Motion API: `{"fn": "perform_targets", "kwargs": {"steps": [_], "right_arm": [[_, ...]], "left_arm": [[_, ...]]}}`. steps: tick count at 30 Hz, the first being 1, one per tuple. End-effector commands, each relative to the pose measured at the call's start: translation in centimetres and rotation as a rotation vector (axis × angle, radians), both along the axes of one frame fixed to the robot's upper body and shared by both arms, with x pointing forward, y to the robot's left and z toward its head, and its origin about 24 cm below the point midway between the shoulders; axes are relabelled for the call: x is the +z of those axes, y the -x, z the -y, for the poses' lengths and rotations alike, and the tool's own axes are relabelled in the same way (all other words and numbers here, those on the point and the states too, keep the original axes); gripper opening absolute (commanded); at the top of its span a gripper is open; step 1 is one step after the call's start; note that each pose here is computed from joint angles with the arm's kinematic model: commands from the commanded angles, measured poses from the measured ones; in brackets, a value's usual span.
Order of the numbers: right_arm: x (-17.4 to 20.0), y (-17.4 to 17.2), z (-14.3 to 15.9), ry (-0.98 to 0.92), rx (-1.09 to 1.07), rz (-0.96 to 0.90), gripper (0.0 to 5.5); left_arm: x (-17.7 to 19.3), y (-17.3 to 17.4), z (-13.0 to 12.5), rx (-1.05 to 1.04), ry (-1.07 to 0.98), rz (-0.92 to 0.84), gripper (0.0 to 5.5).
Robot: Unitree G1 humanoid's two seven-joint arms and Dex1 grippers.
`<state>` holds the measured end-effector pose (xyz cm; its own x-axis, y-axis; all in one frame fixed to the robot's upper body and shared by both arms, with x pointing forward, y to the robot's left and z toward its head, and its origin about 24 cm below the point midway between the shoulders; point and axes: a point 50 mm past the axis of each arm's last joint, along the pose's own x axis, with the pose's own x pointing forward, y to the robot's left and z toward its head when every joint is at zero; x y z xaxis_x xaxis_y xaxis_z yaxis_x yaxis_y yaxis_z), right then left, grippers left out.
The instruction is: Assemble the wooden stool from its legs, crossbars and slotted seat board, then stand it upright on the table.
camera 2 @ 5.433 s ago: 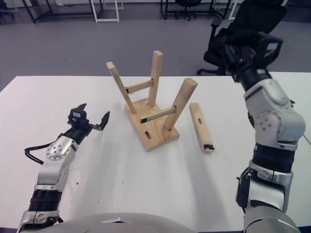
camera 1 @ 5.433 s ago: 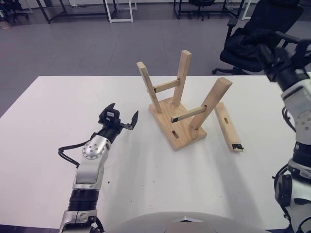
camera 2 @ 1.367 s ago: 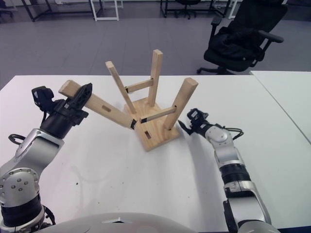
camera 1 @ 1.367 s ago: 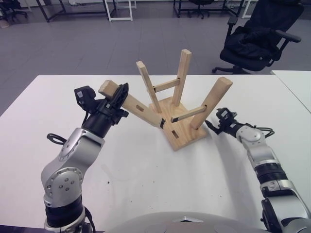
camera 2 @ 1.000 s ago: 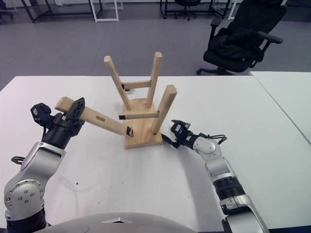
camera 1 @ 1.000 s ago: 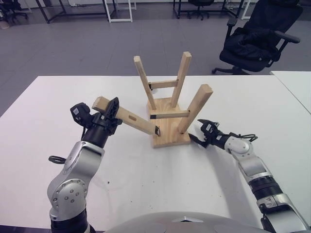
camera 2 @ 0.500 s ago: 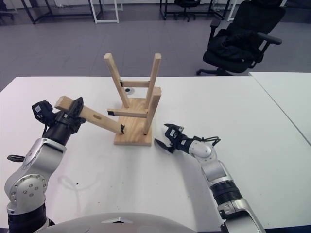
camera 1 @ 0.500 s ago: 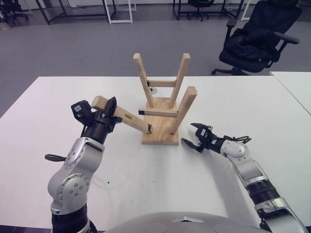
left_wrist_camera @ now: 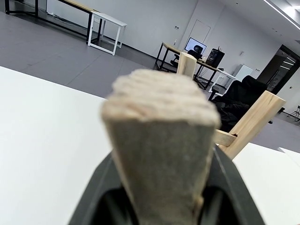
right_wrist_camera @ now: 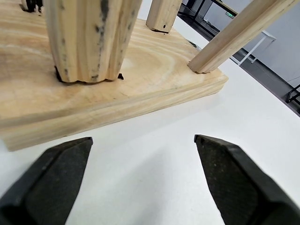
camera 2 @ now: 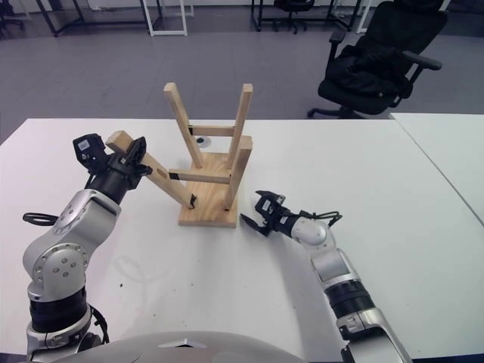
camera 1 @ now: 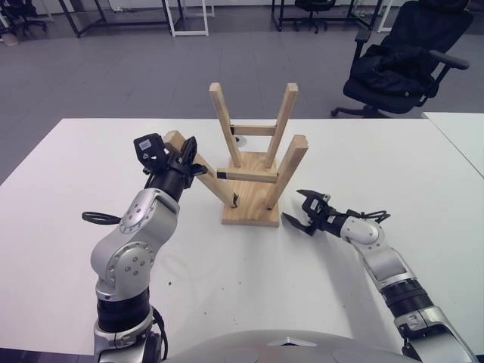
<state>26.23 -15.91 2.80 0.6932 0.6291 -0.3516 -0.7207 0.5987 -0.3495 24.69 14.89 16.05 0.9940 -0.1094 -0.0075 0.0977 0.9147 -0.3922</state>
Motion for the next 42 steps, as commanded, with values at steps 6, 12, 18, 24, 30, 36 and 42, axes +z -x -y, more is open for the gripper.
{"fn": "perform_targets", "kwargs": {"steps": [6,12,18,24,30,36,42], "right_arm": [[3.5,1.4,0.4,-0.282,-0.224,0.025,4.08],[12.8,2.1,2.6,-0.741,-0.213,0.182,4.08],[17.8,3.1,-2.4,-0.89,-0.045,0.203,4.08],[17.3,2.9,-6.9,-0.644,-0.026,0.228,4.08],[18.4,1.6,-10.0,-0.086,0.049,0.663,4.08],[17.3,-1.2,-11.0,0.362,0.125,0.816,4.08],[13.9,-1.8,-10.8,0.52,0.168,0.621,4.08]], "left_arm": [[-2.6,1.1,1.1,0.008,-0.064,-0.108,1.03],[-2.2,-0.2,1.2,0.045,-0.098,-0.082,1.03],[-2.8,0.4,2.2,0.026,-0.19,-0.111,1.03],[-2.8,0.2,2.7,0.021,-0.241,-0.095,1.03],[-3.5,-1.0,4.2,0.0,-0.361,-0.106,1.03],[-5.8,-0.8,4.9,0.021,-0.411,-0.173,1.04],[-4.1,-0.9,5.3,0.04,-0.361,-0.08,1.62]]}}
